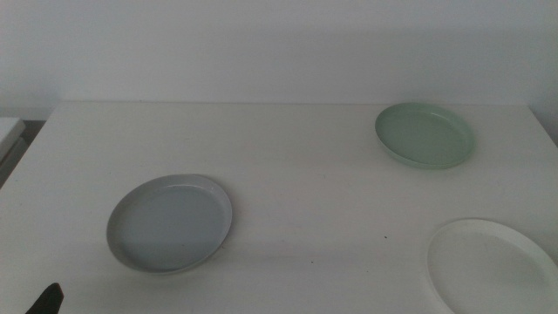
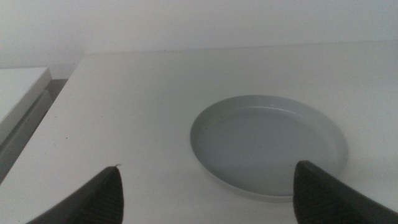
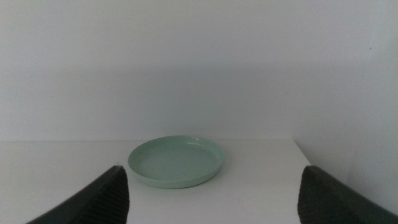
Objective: Stack the three bowls on top of each other.
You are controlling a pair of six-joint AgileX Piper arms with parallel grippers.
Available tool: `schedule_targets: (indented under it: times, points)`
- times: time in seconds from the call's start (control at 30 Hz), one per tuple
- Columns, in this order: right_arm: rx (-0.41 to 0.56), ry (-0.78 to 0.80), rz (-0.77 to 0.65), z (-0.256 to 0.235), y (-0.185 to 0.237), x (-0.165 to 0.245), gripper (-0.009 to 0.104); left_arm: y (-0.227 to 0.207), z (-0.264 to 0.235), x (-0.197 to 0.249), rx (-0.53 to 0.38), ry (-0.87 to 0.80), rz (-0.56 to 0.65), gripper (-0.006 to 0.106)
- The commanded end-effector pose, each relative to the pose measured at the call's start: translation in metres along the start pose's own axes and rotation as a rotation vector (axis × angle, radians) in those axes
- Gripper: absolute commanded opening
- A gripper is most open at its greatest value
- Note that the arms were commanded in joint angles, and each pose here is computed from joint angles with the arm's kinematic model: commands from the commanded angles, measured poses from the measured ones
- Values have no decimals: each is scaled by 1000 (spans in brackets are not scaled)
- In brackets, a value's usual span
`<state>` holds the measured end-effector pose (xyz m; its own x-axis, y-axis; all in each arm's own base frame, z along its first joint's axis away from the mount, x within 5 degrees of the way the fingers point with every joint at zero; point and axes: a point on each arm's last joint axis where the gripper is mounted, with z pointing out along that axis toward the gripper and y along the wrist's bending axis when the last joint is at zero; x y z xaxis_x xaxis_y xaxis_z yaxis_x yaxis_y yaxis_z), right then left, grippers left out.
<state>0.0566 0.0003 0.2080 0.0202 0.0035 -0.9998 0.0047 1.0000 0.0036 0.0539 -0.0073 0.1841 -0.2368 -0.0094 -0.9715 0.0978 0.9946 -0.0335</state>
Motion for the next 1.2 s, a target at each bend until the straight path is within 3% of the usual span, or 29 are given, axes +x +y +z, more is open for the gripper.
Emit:
schedule_targets:
  times: [0.0, 0.17, 0.37, 0.63, 0.77, 0.87, 1.0, 1.17]
  points:
    - [10, -10, 7, 0, -1, 0, 81, 0, 0, 0, 5, -8, 7, 94]
    - [4, 21, 18, 0, 0, 3, 81, 0, 0, -1, 4, -10, 10, 94]
    - [-14, 135, 68, 14, 2, -25, 81, 1, -1, -8, -4, -88, 10, 94]
    - [-135, 717, 58, 52, 12, -78, 81, 2, -3, -22, -20, -241, 10, 94]
    - [-92, 912, 138, 71, 11, -92, 81, 2, -3, -22, -20, -241, 10, 94]
    - [-42, 1088, 135, 89, 7, -90, 81, 2, -3, -22, -20, -241, 10, 94]
    - [-65, 1278, 85, 121, 4, -70, 81, 2, -3, -22, -20, -241, 10, 94]
    - [-1, 1375, 135, 153, -21, -37, 81, 2, -3, -22, -20, -241, 10, 94]
